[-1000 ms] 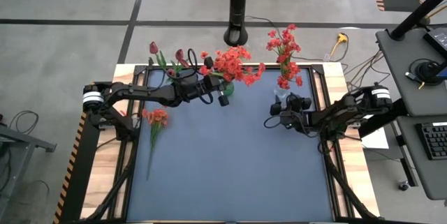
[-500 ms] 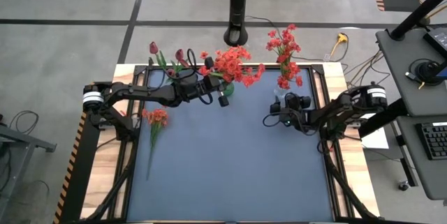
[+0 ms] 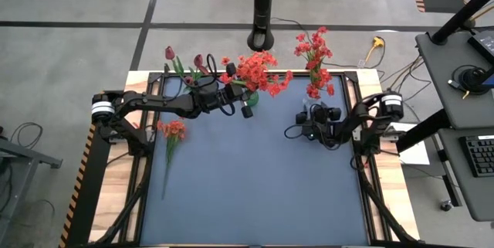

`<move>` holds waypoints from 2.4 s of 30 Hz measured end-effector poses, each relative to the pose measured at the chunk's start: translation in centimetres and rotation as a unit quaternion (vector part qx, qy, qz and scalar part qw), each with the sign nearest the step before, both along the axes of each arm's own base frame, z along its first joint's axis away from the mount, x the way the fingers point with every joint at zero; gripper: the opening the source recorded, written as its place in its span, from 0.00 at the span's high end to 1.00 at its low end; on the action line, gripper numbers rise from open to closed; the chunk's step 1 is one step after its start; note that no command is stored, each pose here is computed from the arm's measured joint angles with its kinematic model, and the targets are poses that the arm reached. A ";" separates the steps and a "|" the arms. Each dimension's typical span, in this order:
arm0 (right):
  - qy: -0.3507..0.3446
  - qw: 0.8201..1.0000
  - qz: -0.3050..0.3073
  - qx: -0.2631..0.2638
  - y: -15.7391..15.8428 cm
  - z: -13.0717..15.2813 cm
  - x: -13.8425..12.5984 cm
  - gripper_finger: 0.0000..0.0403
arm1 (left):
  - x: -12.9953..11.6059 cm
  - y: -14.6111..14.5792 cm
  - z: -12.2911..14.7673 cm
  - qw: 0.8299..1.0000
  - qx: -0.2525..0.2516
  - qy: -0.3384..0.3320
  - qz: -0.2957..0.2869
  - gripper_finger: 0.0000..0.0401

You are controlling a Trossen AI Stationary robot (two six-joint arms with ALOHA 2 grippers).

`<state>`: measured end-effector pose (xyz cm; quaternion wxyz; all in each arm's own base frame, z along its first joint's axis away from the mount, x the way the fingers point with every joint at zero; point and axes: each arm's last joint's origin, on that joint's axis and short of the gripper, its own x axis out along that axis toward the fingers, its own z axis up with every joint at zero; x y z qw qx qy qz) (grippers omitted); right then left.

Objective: Sort flowers into vase by color
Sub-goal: Put the red flowers into the right transparent vase

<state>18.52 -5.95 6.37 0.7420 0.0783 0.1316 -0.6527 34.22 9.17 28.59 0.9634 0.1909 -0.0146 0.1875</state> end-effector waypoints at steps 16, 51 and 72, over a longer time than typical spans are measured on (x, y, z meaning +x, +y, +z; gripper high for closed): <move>-0.021 0.999 -0.027 0.002 -1.8 0.4 0.6 0.11 | 0.0 0.0 0.0 1.000 0.000 0.000 0.000 0.98; 0.002 0.999 0.001 0.042 -2.5 0.0 -0.1 0.29 | 0.5 -1.8 -0.7 0.960 0.003 0.016 -0.281 0.98; -0.002 0.999 0.022 0.038 -2.1 0.4 -0.6 0.29 | 9.3 3.6 -2.2 0.960 0.065 -0.089 -0.256 0.99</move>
